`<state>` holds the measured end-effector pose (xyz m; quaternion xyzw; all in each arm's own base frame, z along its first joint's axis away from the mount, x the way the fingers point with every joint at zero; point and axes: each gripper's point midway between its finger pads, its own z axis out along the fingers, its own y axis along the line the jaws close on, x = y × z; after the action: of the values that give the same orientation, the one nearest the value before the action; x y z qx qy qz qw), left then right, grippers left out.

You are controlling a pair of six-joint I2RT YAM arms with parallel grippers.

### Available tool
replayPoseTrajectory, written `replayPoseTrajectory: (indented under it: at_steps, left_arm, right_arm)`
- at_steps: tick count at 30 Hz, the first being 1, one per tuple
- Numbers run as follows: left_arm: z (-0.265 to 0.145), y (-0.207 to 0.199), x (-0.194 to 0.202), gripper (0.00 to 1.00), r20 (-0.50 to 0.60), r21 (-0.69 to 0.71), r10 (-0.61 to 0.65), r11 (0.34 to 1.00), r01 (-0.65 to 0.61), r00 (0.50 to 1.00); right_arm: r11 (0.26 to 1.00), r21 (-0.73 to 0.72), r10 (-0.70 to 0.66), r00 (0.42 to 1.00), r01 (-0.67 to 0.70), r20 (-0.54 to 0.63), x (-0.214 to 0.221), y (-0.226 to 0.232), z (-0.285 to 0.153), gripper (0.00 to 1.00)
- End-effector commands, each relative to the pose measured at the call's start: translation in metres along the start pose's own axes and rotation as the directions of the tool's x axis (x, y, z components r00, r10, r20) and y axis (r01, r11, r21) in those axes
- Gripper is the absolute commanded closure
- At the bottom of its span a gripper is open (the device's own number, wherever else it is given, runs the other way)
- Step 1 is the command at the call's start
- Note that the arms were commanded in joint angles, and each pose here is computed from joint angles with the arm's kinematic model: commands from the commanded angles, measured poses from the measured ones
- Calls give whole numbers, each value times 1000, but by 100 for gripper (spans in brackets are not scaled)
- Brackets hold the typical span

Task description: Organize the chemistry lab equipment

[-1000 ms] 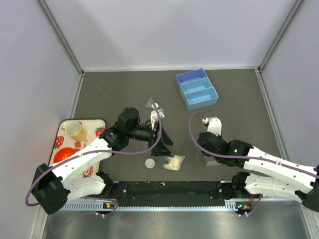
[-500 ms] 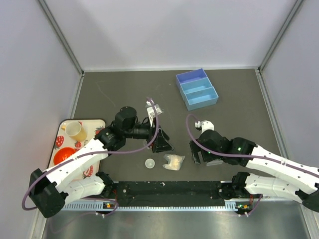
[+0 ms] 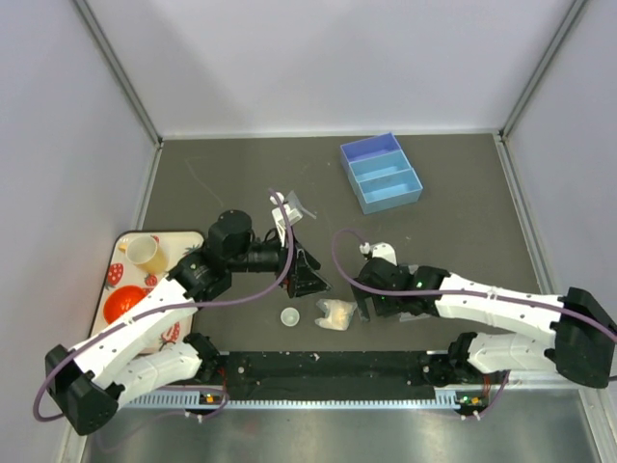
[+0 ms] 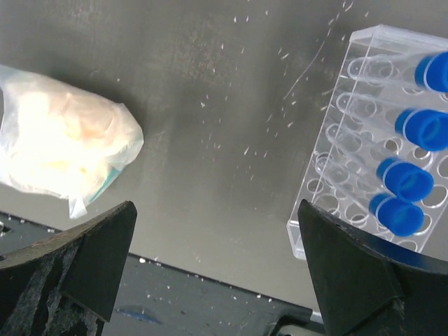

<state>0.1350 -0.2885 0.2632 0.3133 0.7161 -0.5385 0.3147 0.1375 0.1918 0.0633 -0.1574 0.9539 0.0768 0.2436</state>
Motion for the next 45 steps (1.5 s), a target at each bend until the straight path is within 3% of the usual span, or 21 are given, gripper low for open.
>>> replayPoseTrajectory:
  at_steps: [1, 45]
  left_arm:
    - [-7, -8, -11, 1, 43, 1, 46, 999, -46, 998]
    - [-6, 1, -4, 1, 20, -26, 87, 996, -86, 996]
  right_arm:
    - [999, 17, 37, 997, -38, 66, -18, 9, 11, 1]
    - [957, 290, -30, 999, 17, 40, -28, -12, 53, 1]
